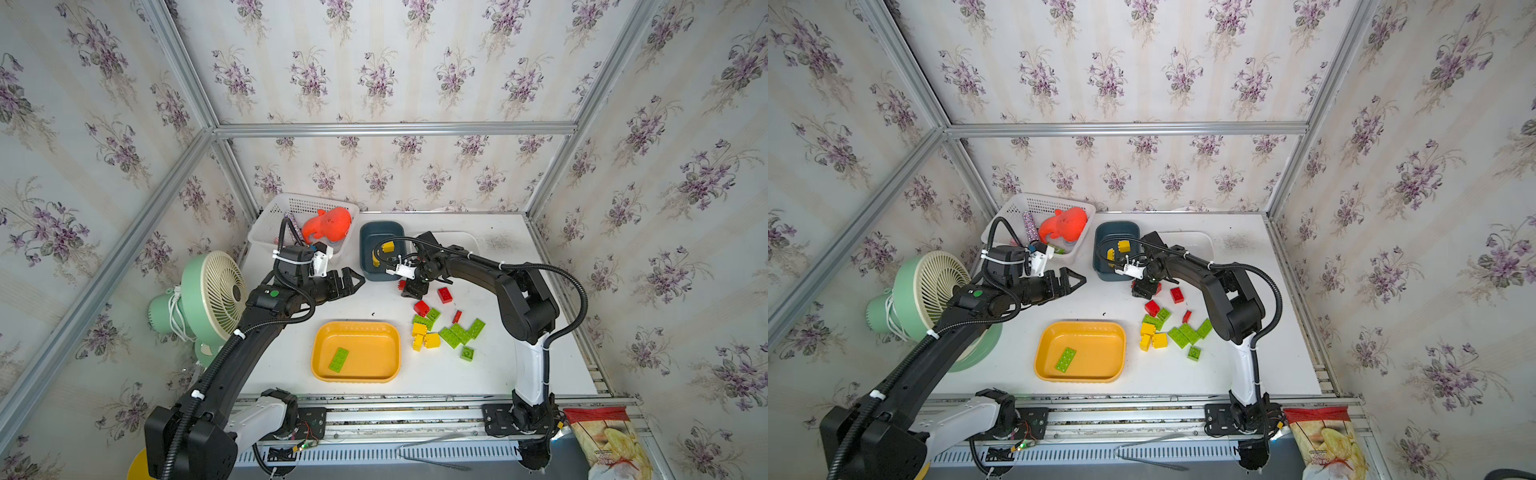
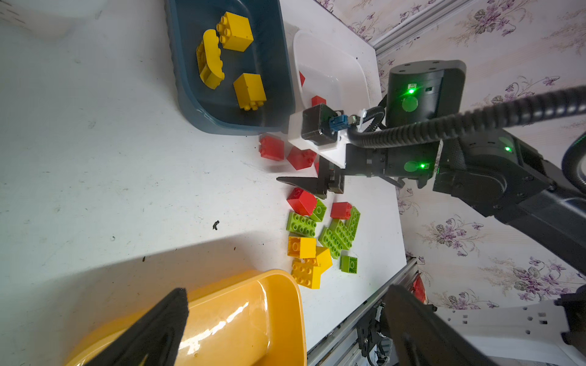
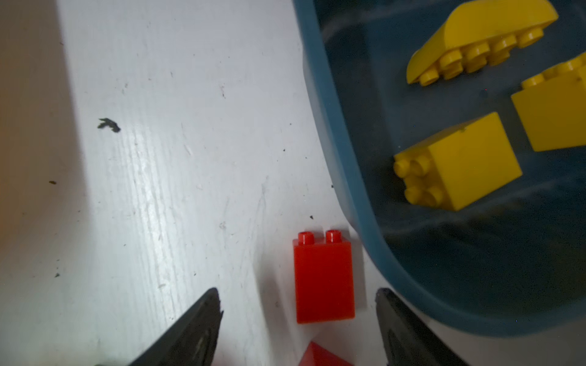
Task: Sort the legos into containers by color
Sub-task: Pick up the lego from the center of the table.
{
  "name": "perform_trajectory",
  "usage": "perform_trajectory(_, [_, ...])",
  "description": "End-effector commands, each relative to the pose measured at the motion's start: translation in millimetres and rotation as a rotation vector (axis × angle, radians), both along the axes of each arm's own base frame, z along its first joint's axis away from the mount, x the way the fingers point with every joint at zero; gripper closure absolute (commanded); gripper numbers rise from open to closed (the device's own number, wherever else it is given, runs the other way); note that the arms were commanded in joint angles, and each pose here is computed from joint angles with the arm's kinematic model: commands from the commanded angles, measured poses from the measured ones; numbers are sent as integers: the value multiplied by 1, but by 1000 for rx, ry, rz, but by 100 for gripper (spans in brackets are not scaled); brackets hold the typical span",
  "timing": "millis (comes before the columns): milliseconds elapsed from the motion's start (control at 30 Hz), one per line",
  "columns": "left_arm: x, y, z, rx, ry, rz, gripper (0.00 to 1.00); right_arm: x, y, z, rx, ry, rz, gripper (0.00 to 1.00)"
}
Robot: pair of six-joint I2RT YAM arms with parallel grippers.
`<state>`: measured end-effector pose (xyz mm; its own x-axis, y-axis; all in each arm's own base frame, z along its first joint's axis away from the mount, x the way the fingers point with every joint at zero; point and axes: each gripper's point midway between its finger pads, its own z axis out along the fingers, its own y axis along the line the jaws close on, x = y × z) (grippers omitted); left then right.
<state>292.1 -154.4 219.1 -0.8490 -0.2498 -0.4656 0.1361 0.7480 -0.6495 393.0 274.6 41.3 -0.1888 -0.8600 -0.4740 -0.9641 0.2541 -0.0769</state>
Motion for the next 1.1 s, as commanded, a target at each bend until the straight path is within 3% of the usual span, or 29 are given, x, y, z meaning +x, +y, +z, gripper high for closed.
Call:
perform_trajectory(0, [0, -1, 2, -7, -19, -25, 1, 3, -3, -1, -32, -1, 4, 21])
perform_trajectory(667, [-2, 3, -9, -6, 5, -28, 1, -4, 3, -15, -97, 113, 23, 29])
perform_trajectory(867, [-4, 4, -12, -4, 10, -30, 1, -5, 0, -19, -118, 127, 5, 39])
perform_trajectory(1067, [-6, 4, -14, 0, 17, -31, 1, -14, 14, -21, -129, 126, 30, 56])
